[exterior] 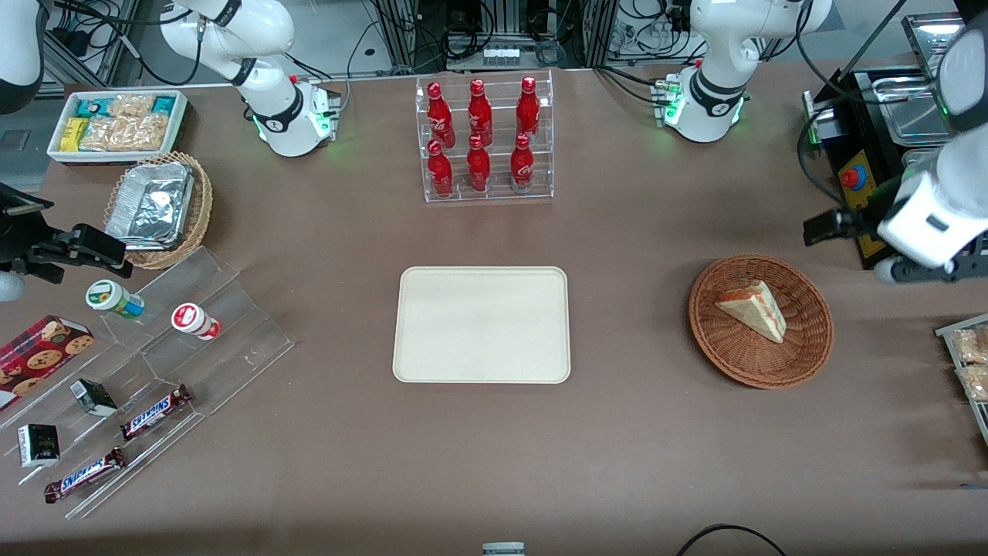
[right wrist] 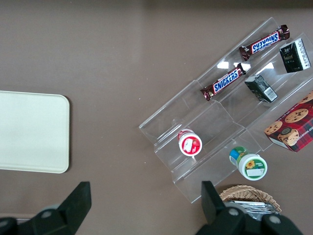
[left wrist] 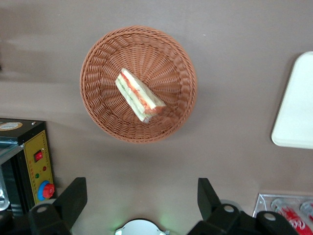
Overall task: Place sandwich from basket to tray
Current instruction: 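Move the left gripper over the wicker basket toward the sandwich, then lower the left gripper and close it on the sandwich wedge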
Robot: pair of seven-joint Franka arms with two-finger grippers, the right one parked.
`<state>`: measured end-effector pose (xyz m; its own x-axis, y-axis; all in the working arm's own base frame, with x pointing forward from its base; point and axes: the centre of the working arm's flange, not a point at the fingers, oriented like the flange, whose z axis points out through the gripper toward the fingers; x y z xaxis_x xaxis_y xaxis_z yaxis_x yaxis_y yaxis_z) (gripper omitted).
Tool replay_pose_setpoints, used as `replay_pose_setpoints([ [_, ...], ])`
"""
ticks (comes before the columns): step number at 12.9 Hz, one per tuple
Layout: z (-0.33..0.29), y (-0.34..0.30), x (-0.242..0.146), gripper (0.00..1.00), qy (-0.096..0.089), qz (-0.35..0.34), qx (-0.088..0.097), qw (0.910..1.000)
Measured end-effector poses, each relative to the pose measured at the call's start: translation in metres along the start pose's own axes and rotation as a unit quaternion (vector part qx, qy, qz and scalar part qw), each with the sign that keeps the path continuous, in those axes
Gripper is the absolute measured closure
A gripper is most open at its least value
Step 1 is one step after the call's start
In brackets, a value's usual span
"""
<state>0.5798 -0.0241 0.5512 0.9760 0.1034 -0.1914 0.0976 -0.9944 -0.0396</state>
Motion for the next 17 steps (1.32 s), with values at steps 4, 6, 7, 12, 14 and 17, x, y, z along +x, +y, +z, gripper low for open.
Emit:
replay_pose_setpoints([
  [4, 0.086, -0.004, 0.037, 0.00, 0.022, -0.043, 0.010, 0.9988],
  [6, 0.134, -0.004, 0.046, 0.00, 0.025, -0.086, 0.008, 0.9959],
  [7, 0.151, -0.006, 0.050, 0.00, 0.021, -0.105, 0.008, 0.9942],
  [12, 0.219, -0.017, 0.058, 0.00, 0.020, -0.237, -0.002, 0.9712],
  [14, 0.251, -0.018, 0.055, 0.00, 0.015, -0.271, -0.002, 0.9624],
  [17, 0.286, -0.033, 0.046, 0.00, 0.009, -0.322, -0.013, 0.9467],
])
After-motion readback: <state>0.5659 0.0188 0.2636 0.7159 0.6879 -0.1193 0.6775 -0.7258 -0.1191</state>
